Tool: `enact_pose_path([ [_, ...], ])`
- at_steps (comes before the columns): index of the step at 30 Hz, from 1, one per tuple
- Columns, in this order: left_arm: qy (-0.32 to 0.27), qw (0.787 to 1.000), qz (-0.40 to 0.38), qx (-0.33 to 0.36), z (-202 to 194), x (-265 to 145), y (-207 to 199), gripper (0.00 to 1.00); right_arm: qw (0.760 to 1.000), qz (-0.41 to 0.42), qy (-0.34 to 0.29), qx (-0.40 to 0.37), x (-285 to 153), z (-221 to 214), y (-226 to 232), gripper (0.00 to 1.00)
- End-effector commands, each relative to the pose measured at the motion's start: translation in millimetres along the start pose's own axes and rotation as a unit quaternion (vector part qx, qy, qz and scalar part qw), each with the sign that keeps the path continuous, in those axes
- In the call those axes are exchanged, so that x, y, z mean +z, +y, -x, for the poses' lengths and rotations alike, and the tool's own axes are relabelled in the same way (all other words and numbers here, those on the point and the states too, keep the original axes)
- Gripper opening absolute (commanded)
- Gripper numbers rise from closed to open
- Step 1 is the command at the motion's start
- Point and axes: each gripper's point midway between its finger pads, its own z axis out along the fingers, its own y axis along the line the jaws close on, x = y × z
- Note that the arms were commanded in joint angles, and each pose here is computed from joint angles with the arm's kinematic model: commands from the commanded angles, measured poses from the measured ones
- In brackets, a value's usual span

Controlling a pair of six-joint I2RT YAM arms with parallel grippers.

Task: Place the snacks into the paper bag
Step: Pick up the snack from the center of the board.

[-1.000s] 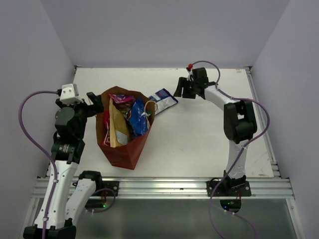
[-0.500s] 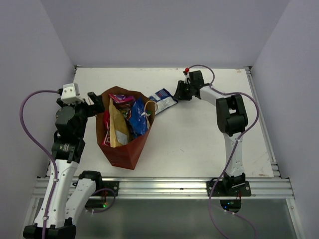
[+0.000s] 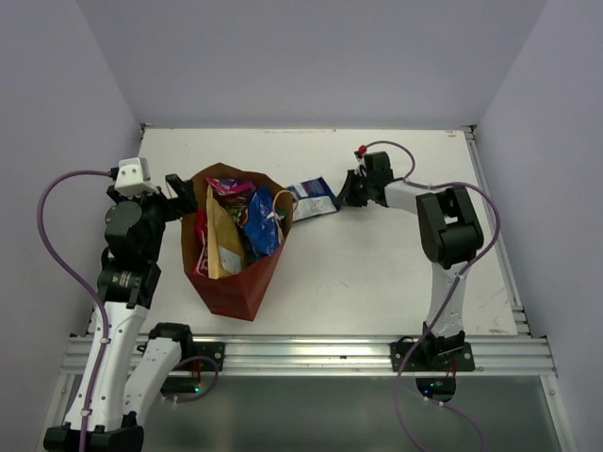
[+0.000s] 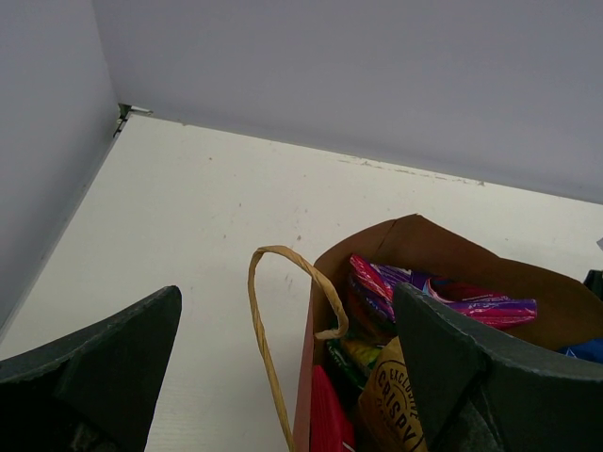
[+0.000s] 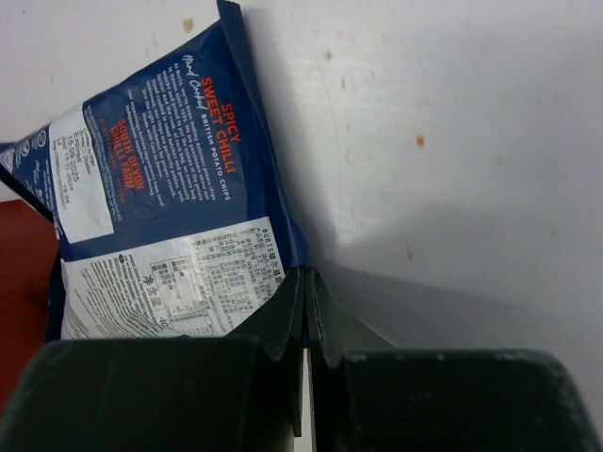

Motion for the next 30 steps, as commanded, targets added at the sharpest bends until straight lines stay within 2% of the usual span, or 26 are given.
enact_pose_path([
  [1,-0.027,1.000,-0.011,0.007,12.2,1.1,-3.6,0.98,0.998,0.006,-0.042,0.037,-30.8,-0.3,9.1,0.00],
  [2,-0.027,1.000,-0.011,0.006,12.2,1.1,-3.7,0.98,0.998,0.005,-0.044,0.042,-36.1,-5.7,8.6,0.00],
  [3,-0.028,1.000,-0.011,0.006,12.6,0.7,-3.7,0.98,0.998,-0.006,-0.028,0.056,-39.2,-29.3,-2.0,0.00],
  [5,-0.027,1.000,-0.011,0.006,12.2,1.1,-3.7,0.98,0.997,0.005,-0.049,0.065,-57.2,-29.9,5.8,0.00],
  [6,-0.028,1.000,-0.012,0.006,12.5,0.7,-4.0,0.98,0.997,-0.004,-0.034,0.076,-61.3,-53.9,-4.2,0.00],
  [8,-0.028,1.000,-0.012,0.006,12.6,0.3,-4.0,0.98,0.994,-0.005,-0.052,0.095,-79.8,-68.9,-6.1,0.00],
  [11,-0.030,0.999,-0.011,0.006,14.2,-0.1,-3.7,0.98,0.990,0.003,-0.094,0.105,-104.1,-66.2,0.0,0.00],
  [12,-0.028,1.000,-0.010,0.006,12.8,0.0,-3.1,0.98,0.990,-0.005,-0.087,0.112,-107.9,-82.1,-6.7,0.00],
  [18,-0.030,0.999,-0.010,0.006,13.6,-0.3,-3.0,0.98,0.985,0.011,-0.115,0.129,-143.8,-103.8,-2.7,0.01],
  [23,-0.029,1.000,-0.011,0.005,13.1,0.0,-3.5,0.98,0.988,0.026,-0.094,0.117,-156.9,-121.9,4.9,0.13],
  [30,-0.025,1.000,-0.011,0.005,11.1,1.8,-3.7,0.98,0.991,0.049,-0.047,0.115,-160.6,-156.0,11.6,0.39],
])
